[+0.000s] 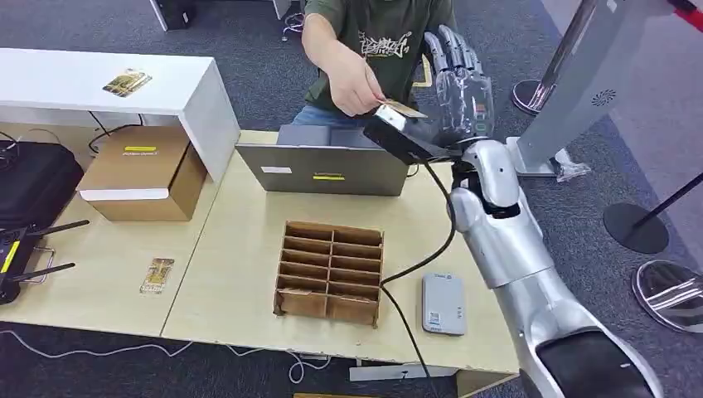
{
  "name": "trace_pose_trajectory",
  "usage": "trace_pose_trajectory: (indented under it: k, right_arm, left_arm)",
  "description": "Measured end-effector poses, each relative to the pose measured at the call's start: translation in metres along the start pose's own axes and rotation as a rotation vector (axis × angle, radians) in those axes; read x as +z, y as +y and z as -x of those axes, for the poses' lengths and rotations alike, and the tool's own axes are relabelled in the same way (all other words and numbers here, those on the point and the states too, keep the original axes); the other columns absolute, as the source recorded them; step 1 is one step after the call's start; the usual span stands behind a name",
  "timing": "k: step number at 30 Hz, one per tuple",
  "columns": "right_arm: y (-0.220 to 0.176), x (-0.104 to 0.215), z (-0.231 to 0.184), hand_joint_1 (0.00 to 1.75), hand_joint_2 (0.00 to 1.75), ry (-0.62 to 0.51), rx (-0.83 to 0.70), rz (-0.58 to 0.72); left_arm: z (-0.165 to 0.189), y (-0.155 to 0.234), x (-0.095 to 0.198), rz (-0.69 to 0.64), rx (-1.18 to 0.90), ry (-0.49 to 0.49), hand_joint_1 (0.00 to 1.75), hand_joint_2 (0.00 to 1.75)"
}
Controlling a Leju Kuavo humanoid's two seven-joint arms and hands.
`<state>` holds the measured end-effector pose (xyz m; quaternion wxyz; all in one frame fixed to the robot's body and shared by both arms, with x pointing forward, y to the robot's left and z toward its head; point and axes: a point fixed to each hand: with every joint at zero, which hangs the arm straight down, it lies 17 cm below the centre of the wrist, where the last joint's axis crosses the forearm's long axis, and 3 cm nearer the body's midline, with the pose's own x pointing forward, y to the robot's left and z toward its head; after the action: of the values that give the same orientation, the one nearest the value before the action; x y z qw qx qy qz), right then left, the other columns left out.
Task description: Pass the card to the sensor for recognition and then transmit it.
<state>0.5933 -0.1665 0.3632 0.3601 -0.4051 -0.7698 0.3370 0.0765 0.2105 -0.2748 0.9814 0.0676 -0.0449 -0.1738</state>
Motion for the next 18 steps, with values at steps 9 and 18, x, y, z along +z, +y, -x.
trace_pose_trajectory:
  k: [9,18]
  right_arm:
    - [0.003,0.0046,0.0028,0.0,1.75,0.004,0.001,-0.005]
    - [-0.0048,0.0045,-0.0009,1.75,1.75,0.001,-0.018,0.009]
  left_arm:
    - [0.0012,-0.0007,0.0,0.002,-0.001,0.0,0.0,0.0]
    - [0.0055,-0.0015,-0.0002,0.002,0.006,0.008,0.0,0.0]
